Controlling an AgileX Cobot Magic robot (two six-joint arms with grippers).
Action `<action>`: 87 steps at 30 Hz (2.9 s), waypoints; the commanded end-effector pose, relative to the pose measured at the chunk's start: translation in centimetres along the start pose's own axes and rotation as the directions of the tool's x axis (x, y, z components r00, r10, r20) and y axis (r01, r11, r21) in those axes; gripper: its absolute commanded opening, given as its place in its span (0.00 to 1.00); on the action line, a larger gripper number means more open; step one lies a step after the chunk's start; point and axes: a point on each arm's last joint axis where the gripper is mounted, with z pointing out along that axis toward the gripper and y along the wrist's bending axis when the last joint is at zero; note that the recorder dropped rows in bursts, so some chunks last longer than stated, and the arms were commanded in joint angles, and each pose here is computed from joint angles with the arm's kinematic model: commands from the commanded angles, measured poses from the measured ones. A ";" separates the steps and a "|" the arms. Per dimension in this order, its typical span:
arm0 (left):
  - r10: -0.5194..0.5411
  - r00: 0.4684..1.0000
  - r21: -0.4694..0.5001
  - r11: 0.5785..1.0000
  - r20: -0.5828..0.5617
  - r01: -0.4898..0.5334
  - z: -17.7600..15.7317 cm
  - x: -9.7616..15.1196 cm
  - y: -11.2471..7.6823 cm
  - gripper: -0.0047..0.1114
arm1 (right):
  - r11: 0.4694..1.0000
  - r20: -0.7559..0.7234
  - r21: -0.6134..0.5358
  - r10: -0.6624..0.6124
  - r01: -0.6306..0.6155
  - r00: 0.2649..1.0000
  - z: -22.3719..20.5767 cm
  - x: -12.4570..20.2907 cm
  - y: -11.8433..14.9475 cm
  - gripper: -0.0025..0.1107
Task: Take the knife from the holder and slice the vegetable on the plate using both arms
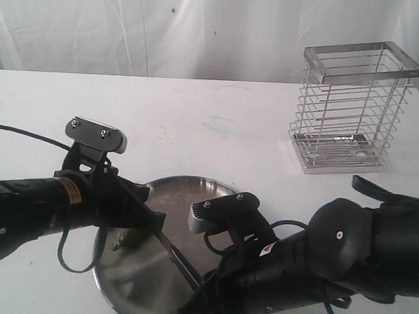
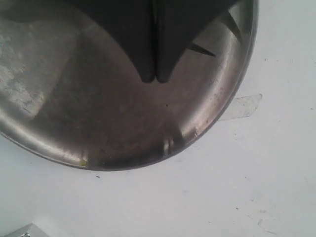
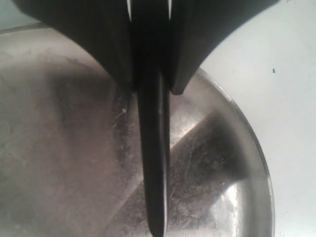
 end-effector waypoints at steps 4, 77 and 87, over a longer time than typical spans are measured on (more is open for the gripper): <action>0.028 0.998 0.004 1.000 -0.065 -0.028 0.7 -0.7 -0.1 0.04 | 1.000 -0.006 -0.002 0.005 -0.005 1.000 0.1 0.1 0.1 0.02; 0.128 0.986 -0.057 0.989 -0.108 -0.135 1.3 -1.1 2.8 0.04 | 1.000 0.007 0.008 0.003 -0.003 1.000 0.1 0.0 0.0 0.02; 0.113 0.986 -0.030 0.993 -0.118 -0.118 2.8 0.0 2.8 0.04 | 1.000 0.009 0.009 0.003 -0.003 1.000 0.1 0.0 0.0 0.02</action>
